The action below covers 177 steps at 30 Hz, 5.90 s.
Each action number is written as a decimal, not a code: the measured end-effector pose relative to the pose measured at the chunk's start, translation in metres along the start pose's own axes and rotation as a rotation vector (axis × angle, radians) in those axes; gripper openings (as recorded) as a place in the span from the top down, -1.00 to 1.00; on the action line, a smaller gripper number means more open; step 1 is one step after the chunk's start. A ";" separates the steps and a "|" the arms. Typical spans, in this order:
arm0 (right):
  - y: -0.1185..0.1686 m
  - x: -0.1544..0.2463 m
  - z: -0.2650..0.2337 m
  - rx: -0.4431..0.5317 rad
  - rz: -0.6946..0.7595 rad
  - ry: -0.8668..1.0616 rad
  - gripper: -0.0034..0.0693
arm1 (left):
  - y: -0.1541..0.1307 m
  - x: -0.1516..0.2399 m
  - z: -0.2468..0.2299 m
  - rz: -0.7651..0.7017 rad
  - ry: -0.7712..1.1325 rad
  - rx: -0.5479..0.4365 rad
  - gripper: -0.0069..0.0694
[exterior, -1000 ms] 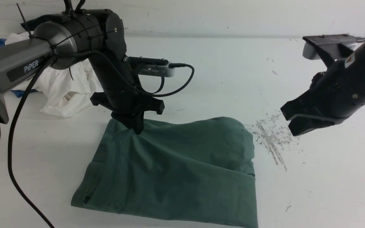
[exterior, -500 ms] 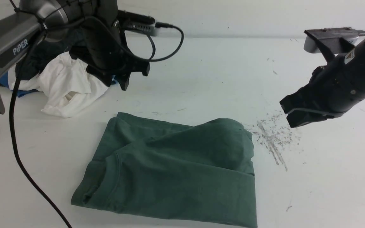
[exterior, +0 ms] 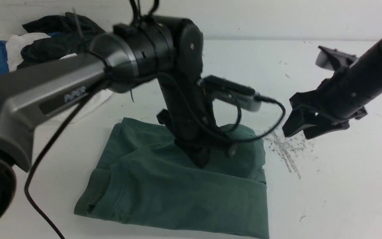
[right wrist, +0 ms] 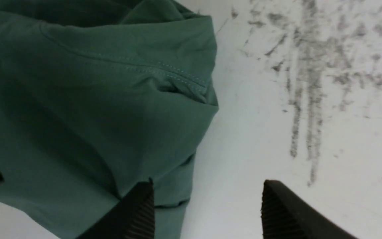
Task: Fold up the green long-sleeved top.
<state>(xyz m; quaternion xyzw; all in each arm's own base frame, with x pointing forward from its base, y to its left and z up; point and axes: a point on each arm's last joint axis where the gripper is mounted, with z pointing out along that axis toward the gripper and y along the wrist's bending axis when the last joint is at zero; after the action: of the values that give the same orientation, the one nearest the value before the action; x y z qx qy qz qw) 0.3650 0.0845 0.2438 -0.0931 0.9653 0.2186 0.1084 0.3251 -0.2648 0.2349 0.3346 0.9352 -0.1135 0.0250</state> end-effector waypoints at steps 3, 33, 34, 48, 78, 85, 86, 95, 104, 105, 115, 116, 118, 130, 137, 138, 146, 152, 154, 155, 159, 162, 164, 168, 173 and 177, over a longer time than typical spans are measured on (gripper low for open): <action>-0.006 -0.004 0.026 -0.070 0.018 0.035 -0.26 | -0.013 -0.001 0.019 0.016 0.042 0.022 0.83; -0.015 -0.031 0.066 -0.175 -0.104 -0.004 0.87 | -0.048 -0.007 0.085 0.059 0.121 0.087 0.83; -0.015 -0.033 0.065 -0.164 -0.104 -0.005 0.87 | -0.050 -0.007 0.086 0.063 0.116 0.088 0.83; -0.020 -0.038 0.064 -0.102 -0.075 -0.033 0.87 | -0.061 -0.008 0.091 0.077 0.116 0.114 0.83; -0.018 -0.029 -0.003 0.216 -0.048 -0.035 -0.08 | 0.008 0.012 -0.057 -0.150 -0.137 -0.063 0.83; 0.014 -0.014 -0.006 0.131 -0.116 0.051 0.56 | 0.042 0.002 -0.033 -0.229 -0.132 -0.078 0.83; 0.022 -0.011 0.000 0.111 -0.142 0.068 0.70 | 0.047 -0.001 -0.023 -0.241 -0.116 -0.078 0.83; 0.021 -0.005 0.069 0.088 -0.153 0.181 0.94 | 0.084 -0.002 0.037 -0.329 0.039 -0.078 0.83; -0.002 -0.003 0.086 0.092 -0.057 0.236 0.94 | 0.090 0.000 0.044 -0.333 0.064 -0.093 0.83; -0.002 -0.003 0.085 0.092 -0.058 0.235 0.94 | 0.090 0.000 0.044 -0.333 0.064 -0.093 0.83; 0.026 -0.040 0.015 0.103 -0.135 -0.124 0.94 | 0.085 0.001 0.017 -0.319 0.003 -0.099 0.83; 0.025 -0.047 0.017 0.105 -0.139 -0.133 0.94 | 0.083 0.001 0.012 -0.316 -0.010 -0.100 0.83; 0.020 -0.059 0.027 0.115 -0.145 -0.131 0.94 | 0.080 0.002 -0.001 -0.311 -0.034 -0.101 0.83; -0.020 -0.081 0.104 0.198 -0.098 -0.016 0.94 | 0.051 0.030 -0.103 -0.267 -0.241 -0.110 0.83; -0.010 -0.086 0.074 0.214 -0.128 -0.031 0.94 | 0.028 0.065 -0.172 -0.217 -0.411 -0.155 0.83; -0.007 -0.086 0.064 0.213 -0.131 -0.043 0.94 | 0.027 0.069 -0.177 -0.215 -0.426 -0.163 0.83; 0.034 -0.070 -0.082 0.244 -0.193 -0.284 0.94 | 0.019 0.109 -0.197 -0.245 -0.466 -0.200 0.83; 0.057 -0.031 -0.174 0.282 -0.219 -0.435 0.94 | 0.013 0.156 -0.179 -0.289 -0.436 -0.192 0.83; 0.064 -0.019 -0.195 0.290 -0.231 -0.482 0.94 | 0.012 0.166 -0.176 -0.296 -0.448 -0.191 0.83; 0.074 -0.004 -0.218 0.295 -0.246 -0.538 0.94 | 0.010 0.180 -0.172 -0.299 -0.474 -0.191 0.83; 0.094 0.032 -0.262 0.297 -0.282 -0.659 0.94 | 0.005 0.209 -0.171 -0.308 -0.535 -0.186 0.83; 0.107 0.063 -0.290 0.300 -0.306 -0.749 0.94 | 0.000 0.233 -0.174 -0.309 -0.587 -0.188 0.83; 0.112 0.082 -0.301 0.304 -0.317 -0.798 0.94 | -0.004 0.247 -0.177 -0.310 -0.622 -0.185 0.83; 0.116 0.109 -0.309 0.308 -0.326 -0.849 0.94 | -0.009 0.267 -0.184 -0.298 -0.700 -0.183 0.83; 0.113 0.144 -0.306 0.330 -0.331 -0.926 0.94 | -0.017 0.293 -0.196 -0.288 -0.800 -0.178 0.83; 0.111 0.179 -0.305 0.339 -0.339 -1.034 0.94 | -0.022 0.308 -0.203 -0.281 -0.861 -0.178 0.83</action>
<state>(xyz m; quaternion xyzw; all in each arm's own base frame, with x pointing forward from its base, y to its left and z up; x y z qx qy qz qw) 0.1168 0.0241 0.5127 -0.1091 0.7798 0.0571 0.6138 0.0787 -0.0433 0.3991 0.1236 0.8821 -0.1637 0.4241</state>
